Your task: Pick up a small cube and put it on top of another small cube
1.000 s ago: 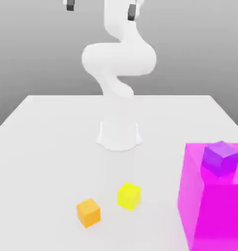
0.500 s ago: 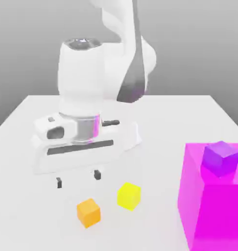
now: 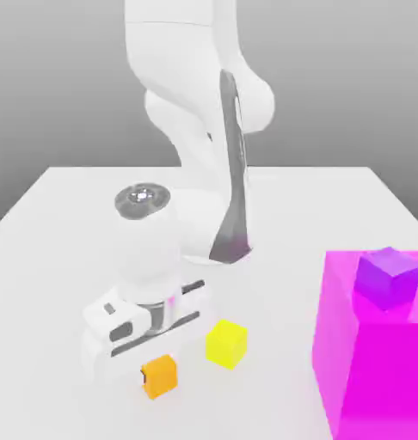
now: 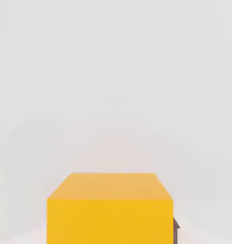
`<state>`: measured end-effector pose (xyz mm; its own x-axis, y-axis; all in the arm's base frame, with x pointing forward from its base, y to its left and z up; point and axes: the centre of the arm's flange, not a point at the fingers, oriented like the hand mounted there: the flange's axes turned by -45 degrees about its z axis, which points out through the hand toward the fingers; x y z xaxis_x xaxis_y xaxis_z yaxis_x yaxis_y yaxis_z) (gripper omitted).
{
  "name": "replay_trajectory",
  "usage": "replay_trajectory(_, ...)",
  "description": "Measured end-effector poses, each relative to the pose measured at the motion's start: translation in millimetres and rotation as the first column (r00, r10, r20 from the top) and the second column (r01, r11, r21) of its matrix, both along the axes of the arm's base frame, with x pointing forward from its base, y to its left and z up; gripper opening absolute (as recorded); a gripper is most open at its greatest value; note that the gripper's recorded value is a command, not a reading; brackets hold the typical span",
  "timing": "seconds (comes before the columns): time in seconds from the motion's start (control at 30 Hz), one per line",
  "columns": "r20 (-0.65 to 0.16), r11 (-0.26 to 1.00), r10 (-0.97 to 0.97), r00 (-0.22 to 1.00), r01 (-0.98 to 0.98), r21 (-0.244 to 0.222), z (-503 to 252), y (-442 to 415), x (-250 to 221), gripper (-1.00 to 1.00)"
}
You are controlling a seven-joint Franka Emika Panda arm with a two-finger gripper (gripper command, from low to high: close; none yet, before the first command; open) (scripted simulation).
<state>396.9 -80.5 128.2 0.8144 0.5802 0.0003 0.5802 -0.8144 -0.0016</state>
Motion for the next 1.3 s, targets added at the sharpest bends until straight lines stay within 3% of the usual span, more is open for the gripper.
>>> replay_trajectory(0.2, 0.001, 1.0, 0.008, 1.0, -0.008, 0.001, 54.6, 1.3, 0.9, -1.0)
replay_trajectory(0.43, 0.01, 0.977, 0.213, 0.977, -0.212, -0.03, 105.7, 73.9, 77.5, -1.0)
replay_trajectory(0.7, 0.01, 0.958, 0.277, 0.961, -0.276, -0.083, 190.4, 187.9, 139.9, -1.0)
replay_trajectory(1.07, 0.002, 0.991, 0.136, 0.991, -0.136, 0.002, 316.3, 394.2, 92.2, -1.0)
replay_trajectory(1.17, -0.002, 0.995, 0.103, 0.995, -0.103, 0.003, 285.1, 397.3, 91.9, -1.0)
replay_trajectory(1.2, -0.002, 0.995, 0.101, 0.995, -0.101, 0.003, 272.0, 397.3, 91.4, 1.0)
replay_trajectory(1.3, -0.002, 0.995, 0.101, 0.995, -0.101, 0.004, 272.0, 397.3, 91.4, 1.0)
